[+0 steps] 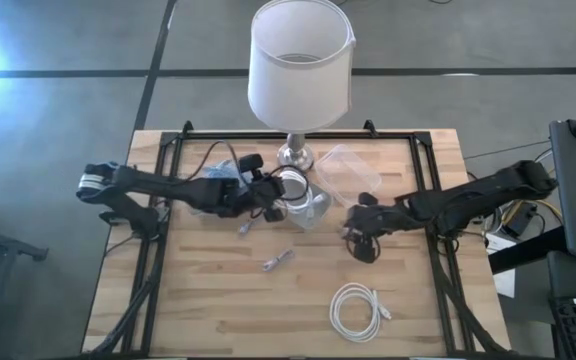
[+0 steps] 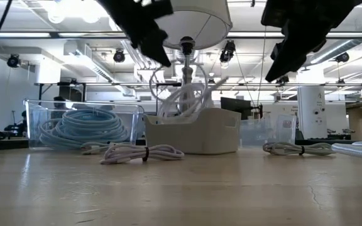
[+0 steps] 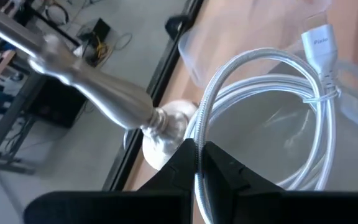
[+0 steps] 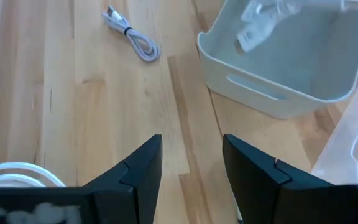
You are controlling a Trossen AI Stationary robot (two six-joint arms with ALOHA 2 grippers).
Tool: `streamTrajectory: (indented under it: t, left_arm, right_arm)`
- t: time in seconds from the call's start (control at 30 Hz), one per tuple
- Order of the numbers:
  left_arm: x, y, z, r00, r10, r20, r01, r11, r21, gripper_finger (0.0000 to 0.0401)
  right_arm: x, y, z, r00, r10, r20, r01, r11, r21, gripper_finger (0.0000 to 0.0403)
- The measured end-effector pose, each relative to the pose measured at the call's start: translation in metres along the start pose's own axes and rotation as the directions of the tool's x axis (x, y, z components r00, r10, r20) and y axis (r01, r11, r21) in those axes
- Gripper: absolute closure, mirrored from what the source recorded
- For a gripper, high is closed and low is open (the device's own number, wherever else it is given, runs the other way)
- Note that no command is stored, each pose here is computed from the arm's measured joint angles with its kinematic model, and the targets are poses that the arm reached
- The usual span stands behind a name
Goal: Pick & Place USB Port
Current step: Put the left white HDMI cable into the gray bin
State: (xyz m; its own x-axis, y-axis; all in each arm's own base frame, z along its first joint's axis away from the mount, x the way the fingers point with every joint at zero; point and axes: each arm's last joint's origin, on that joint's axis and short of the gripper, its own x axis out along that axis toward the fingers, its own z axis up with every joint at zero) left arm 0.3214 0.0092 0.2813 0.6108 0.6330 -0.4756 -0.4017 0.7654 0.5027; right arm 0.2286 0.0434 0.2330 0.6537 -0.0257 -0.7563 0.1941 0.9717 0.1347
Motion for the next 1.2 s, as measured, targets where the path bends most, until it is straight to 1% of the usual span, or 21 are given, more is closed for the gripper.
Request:
streamTrajectory:
  t: [0.13,0.4,0.77,0.87,1.2]
  left_arm:
    - [0.02,-0.006,-0.006,0.999,0.015,-0.043,-0.014,1.0,0.011,0.0376]
    - [0.049,-0.017,-0.019,0.992,0.019,-0.125,-0.013,0.999,0.043,0.0376]
    - [0.062,-0.027,-0.027,0.986,0.018,-0.164,-0.007,0.998,0.066,0.0371]
    - [0.063,-0.027,-0.027,0.986,0.02,-0.166,-0.009,0.998,0.065,0.0356]
    - [0.064,-0.026,-0.027,0.986,0.021,-0.165,-0.012,0.998,0.057,0.0282]
  right_arm:
    - [-0.002,-0.003,-0.005,1.0,0.004,0.009,-0.004,1.0,0.002,0.0236]
    - [0.0,-0.002,-0.004,1.0,0.012,0.028,-0.013,1.0,0.003,0.0236]
    - [0.001,-0.001,-0.002,0.999,0.017,0.037,-0.017,1.0,0.004,0.0236]
    - [0.001,-0.001,-0.002,0.999,0.017,0.037,-0.017,1.0,0.004,0.0236]
    - [0.001,-0.001,-0.002,0.999,0.017,0.037,-0.017,1.0,0.004,0.0236]
